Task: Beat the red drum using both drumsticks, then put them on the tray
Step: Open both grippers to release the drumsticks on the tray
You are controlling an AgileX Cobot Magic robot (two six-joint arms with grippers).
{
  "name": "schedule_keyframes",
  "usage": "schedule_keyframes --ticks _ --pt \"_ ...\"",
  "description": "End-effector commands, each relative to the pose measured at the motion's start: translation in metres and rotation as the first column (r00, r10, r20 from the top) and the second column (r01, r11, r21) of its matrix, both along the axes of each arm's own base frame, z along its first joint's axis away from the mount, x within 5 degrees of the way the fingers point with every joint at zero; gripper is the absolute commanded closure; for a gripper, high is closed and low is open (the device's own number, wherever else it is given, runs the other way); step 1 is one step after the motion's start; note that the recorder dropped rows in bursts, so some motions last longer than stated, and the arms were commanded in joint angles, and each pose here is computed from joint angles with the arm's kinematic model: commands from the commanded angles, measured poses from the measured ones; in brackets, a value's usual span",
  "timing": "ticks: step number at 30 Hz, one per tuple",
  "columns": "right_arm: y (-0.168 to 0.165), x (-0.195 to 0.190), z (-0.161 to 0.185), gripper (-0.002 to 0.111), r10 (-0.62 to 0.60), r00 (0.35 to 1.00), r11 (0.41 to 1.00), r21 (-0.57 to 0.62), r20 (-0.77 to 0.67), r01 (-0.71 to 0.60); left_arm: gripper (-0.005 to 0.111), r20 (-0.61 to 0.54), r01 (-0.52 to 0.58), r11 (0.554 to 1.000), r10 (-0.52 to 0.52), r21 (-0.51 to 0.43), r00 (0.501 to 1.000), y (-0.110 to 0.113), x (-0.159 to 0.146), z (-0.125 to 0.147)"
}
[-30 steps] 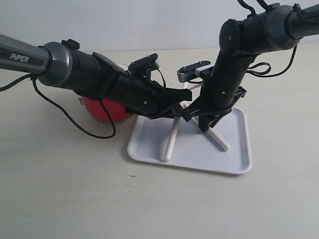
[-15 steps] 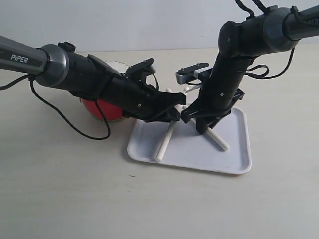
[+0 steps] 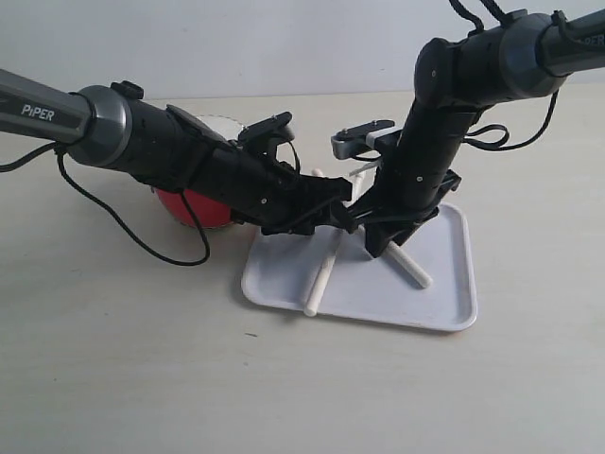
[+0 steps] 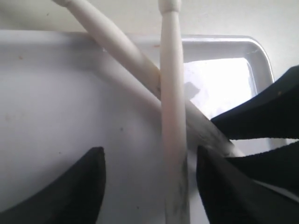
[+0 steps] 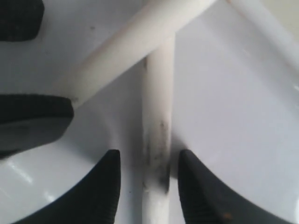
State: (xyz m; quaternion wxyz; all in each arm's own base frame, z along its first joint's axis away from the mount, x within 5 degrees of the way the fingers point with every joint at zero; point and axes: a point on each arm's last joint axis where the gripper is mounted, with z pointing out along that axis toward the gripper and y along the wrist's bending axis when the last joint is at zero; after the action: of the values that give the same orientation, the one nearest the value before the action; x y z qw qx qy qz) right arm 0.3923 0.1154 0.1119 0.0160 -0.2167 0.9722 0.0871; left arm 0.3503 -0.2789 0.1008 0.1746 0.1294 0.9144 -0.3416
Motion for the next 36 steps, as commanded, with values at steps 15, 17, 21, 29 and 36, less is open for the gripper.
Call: schedule_keyframes --ticks 15,17,21,29,36 --pt "0.006 0.007 0.031 0.068 0.013 0.999 0.999 0.047 -0.036 -0.012 0.05 0.132 0.008 0.997 0.002 -0.071 0.991 0.002 0.001 0.062" --pt "0.006 0.006 0.035 0.068 0.015 0.999 0.999 0.049 -0.03 -0.013 0.05 0.136 0.015 0.997 -0.004 -0.081 0.991 0.002 0.0 0.067" --pt "0.005 0.004 0.043 0.068 0.024 0.999 0.999 0.044 -0.03 -0.022 0.05 0.141 0.032 0.995 -0.018 -0.098 0.99 0.002 -0.003 0.076" --pt "0.004 0.001 0.065 0.068 0.026 1.0 0.998 0.054 0.015 -0.026 0.05 0.162 0.044 0.992 -0.025 -0.118 0.986 0.002 -0.005 0.09" --pt "0.007 -0.001 0.08 0.068 0.02 0.998 0.995 0.098 0.054 -0.025 0.05 0.212 0.068 0.991 -0.043 -0.112 0.976 0.004 -0.007 0.101"
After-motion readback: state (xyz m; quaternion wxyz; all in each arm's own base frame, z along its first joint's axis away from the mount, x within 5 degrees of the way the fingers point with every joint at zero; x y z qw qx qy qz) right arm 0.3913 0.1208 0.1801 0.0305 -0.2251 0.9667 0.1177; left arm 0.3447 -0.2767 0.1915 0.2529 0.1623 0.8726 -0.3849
